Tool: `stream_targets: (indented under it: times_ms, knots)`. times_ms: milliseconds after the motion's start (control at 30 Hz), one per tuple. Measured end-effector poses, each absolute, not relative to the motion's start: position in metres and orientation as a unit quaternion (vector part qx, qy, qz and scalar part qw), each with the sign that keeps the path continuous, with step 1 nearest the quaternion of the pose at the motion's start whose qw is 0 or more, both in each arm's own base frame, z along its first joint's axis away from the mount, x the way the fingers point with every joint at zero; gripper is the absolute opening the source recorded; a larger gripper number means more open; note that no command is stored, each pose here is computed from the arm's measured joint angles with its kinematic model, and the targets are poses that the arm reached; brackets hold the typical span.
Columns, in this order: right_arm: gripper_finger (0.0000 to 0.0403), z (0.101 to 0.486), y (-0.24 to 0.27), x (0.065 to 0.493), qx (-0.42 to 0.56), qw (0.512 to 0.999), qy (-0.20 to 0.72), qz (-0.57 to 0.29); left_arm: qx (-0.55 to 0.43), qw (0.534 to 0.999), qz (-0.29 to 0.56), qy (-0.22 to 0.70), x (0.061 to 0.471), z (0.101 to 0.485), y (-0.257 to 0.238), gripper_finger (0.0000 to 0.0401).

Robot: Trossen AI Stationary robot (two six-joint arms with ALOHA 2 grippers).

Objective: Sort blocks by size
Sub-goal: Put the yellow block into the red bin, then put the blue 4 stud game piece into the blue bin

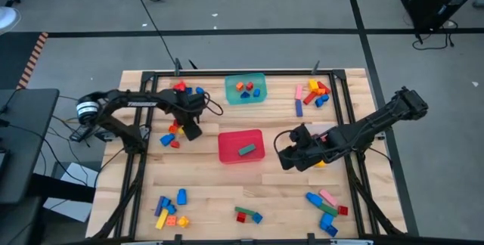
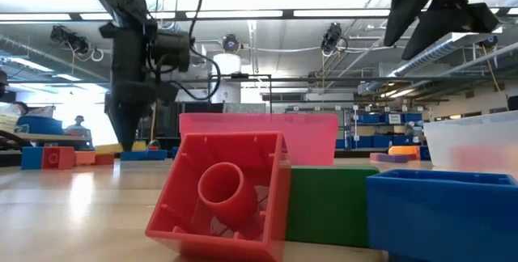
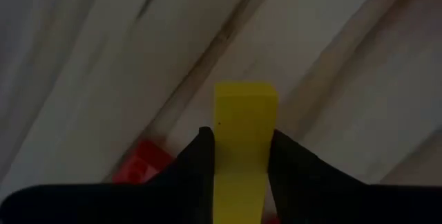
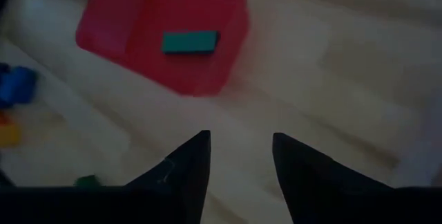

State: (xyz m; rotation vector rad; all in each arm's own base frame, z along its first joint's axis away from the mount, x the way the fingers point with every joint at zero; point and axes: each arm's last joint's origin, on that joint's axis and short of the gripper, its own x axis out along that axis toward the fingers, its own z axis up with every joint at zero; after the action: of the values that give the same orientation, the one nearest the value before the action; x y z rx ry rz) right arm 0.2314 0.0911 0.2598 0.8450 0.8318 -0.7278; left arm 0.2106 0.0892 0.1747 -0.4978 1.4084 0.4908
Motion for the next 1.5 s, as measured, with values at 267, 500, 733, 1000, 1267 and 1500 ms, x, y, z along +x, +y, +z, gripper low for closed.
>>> stream_targets:
  times_ms: [267, 500, 733, 1000, 1267, 1500]
  knots:
    - [0.0166, 0.264, 0.075, 0.195, 0.336, 0.796, 0.396, -0.312, -0.251, 0.730, 0.247, 0.586, 0.229, 0.237, 0.076, 0.0103]
    - [0.0165, 0.253, 0.054, 0.148, 0.351, 0.814, 0.371, -0.279, -0.241, 0.801, 0.234, 0.496, 0.272, 0.301, 0.041, 0.0103]
    - [0.0164, 0.250, 0.034, 0.114, 0.341, 0.842, 0.354, -0.221, -0.213, 0.829, 0.206, 0.473, 0.333, 0.322, 0.007, 0.0103]
    - [0.0163, 0.260, 0.023, 0.097, 0.331, 0.871, 0.314, -0.181, -0.179, 0.791, 0.190, 0.553, 0.401, 0.267, -0.009, 0.0103]
    - [0.0163, 0.261, 0.025, 0.095, 0.334, 0.871, 0.330, -0.144, -0.174, 0.754, 0.192, 0.604, 0.422, 0.212, -0.022, 0.0158]
    - [0.0163, 0.261, 0.025, 0.095, 0.328, 0.873, 0.336, -0.135, -0.179, 0.762, 0.188, 0.593, 0.425, 0.214, -0.023, 0.0232]
